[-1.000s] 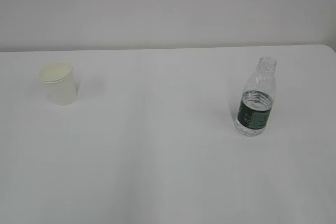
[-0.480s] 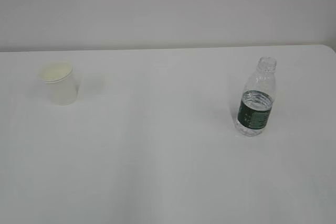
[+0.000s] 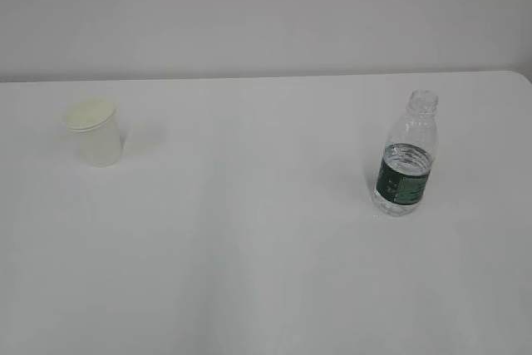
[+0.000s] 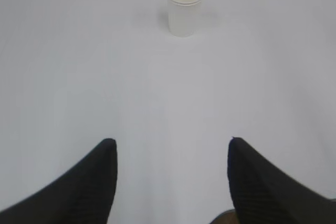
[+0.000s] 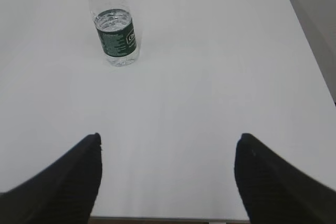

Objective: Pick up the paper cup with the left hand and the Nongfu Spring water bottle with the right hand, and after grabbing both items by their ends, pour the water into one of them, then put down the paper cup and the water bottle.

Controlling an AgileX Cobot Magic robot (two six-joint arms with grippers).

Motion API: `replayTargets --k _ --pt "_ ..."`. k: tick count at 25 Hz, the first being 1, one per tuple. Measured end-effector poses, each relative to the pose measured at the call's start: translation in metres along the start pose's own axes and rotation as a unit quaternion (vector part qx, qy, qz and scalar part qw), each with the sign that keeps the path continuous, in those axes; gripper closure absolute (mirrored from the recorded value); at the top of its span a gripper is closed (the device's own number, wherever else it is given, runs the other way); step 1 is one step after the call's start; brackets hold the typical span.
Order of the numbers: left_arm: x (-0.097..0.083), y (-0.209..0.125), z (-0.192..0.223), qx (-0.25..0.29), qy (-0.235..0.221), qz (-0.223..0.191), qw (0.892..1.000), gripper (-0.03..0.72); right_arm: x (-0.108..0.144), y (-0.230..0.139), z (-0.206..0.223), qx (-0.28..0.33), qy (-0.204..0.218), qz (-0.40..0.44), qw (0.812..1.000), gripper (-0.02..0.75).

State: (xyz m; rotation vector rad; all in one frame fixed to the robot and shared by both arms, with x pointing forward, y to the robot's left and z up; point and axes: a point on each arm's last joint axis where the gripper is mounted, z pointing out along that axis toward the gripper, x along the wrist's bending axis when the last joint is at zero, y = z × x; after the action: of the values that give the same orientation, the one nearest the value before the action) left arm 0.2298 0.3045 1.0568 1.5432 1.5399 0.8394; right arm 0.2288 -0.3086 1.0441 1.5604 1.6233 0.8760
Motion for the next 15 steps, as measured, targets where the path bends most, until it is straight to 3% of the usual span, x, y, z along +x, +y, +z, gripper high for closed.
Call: replayTargets --k 15 --pt "-0.0012 -0.0001 0.0000 0.001 -0.006 -0.003 1.000 0.226 -0.0002 0.0097 -0.0091 -0.037 0.003 0.002 0.999 0.149"
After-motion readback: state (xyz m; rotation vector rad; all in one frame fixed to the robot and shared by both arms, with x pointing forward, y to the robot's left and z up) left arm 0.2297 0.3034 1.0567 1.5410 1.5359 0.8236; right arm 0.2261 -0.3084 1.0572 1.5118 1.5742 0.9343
